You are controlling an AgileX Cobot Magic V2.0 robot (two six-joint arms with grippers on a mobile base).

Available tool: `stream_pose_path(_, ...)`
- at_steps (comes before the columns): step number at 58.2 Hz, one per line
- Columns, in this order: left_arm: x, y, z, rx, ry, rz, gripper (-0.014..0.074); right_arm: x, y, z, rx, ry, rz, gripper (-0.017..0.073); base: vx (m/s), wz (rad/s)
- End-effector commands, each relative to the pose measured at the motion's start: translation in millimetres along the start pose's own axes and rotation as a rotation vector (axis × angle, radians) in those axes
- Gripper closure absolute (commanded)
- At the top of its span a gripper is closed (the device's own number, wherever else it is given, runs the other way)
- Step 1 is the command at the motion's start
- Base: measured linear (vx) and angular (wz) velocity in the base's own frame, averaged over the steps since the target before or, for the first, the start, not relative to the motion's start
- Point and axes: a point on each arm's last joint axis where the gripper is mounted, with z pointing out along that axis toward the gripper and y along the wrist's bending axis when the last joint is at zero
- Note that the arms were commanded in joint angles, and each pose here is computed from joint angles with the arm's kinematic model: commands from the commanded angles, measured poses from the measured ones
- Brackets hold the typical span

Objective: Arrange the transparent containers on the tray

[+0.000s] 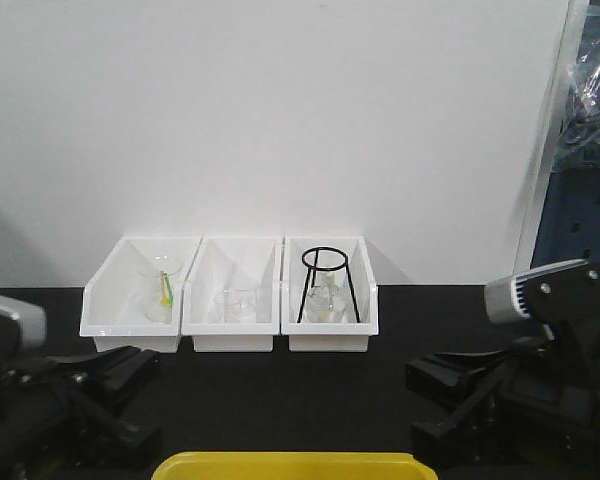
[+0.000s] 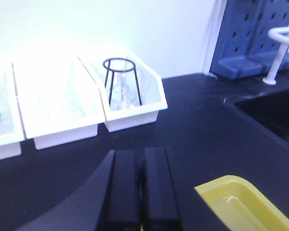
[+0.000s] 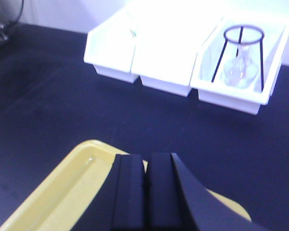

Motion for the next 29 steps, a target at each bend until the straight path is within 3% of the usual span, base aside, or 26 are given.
stream_pose_path(1,-19,0.0,-26,0.004,-0.173,-0.006,0.0514,-21,-0.1,-17,0.018,-0.138,-0.016,0.0555,0.0,0.0)
stream_pose_path(12,-21,1.4,-48,0.014,-0.229,-0.011,0.059,-23,0.6,-22,0.016,-0.154,-0.017,0.0572,0.0,0.0)
stream_pose_path(29,-16,1.8,-41,0.008,-0.198,-0.008,0.0591,-23,0.6,-22,0.016,-0.153,-0.018,0.0572,0.0,0.0)
